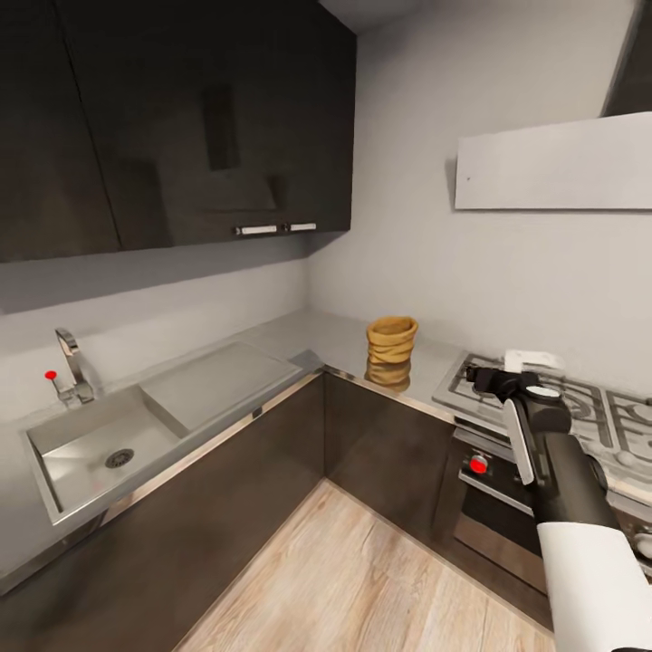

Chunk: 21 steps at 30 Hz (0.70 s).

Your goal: In the kitchen, take the popcorn bag from the countertop, put it into the microwave, and heat it until the popcorn is cooked so the cooked popcorn ends up inside the bag.

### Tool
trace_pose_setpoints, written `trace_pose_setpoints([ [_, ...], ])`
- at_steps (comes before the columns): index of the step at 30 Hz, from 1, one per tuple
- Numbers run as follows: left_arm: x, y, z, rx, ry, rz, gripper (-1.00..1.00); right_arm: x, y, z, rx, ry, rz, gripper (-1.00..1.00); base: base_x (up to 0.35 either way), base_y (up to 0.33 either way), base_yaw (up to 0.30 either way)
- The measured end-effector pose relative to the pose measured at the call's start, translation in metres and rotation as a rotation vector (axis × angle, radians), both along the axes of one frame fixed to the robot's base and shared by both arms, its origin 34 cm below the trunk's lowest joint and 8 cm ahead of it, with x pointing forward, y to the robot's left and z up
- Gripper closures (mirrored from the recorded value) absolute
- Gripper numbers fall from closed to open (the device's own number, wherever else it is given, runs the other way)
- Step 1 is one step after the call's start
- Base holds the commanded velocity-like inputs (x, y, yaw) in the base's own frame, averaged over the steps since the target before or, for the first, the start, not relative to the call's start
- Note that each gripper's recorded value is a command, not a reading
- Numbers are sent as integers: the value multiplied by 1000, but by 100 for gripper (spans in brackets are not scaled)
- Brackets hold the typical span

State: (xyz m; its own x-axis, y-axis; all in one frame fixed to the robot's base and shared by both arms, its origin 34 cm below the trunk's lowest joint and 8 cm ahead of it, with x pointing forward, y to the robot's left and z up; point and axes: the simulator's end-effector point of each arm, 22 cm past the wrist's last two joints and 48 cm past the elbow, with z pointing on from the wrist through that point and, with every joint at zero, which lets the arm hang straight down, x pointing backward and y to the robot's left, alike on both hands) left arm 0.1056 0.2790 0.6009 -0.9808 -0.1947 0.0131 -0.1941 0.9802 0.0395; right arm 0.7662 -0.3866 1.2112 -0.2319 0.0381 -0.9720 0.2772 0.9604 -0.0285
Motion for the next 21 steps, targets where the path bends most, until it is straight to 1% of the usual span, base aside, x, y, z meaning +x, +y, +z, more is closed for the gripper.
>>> trace_pose_setpoints([
  [2, -1, -1, 2, -1, 1, 0, -100, 2, 17, 3, -30, 7, 34, -100, 0, 0, 0],
  [5, -2, -1, 4, -1, 1, 0, -100, 3, 29, 6, -50, 11, 59, -100, 0, 0, 0],
  [7, -3, -1, 5, -1, 1, 0, -100, 3, 31, 7, -53, 11, 64, -100, 0, 0, 0],
  [8, -3, -1, 6, -2, 2, 0, -100, 3, 36, 9, -61, 12, 74, -100, 0, 0, 0],
  [10, -4, -1, 8, -2, 2, 0, -100, 2, 37, 9, -63, 19, 74, -100, 37, -2, 0],
  [12, -5, -1, 9, -2, 2, 0, -100, -2, 37, 2, -56, 71, 70, -100, 164, -36, 0],
  [14, -6, -1, 11, -2, 1, 0, -100, -6, 36, -3, -42, 144, 66, -100, 248, -63, 0],
  [16, -7, -1, 12, -2, 1, 0, -100, -10, 36, -7, -31, 198, 64, -100, 284, -74, 0],
  [19, -8, -1, 14, -2, 1, 0, -100, -13, 36, -7, -25, 231, 63, -100, 301, -77, 0],
  [21, -9, -1, 15, -2, 1, 0, -100, -11, 36, 7, -24, 218, 61, -100, 306, -42, 0],
])
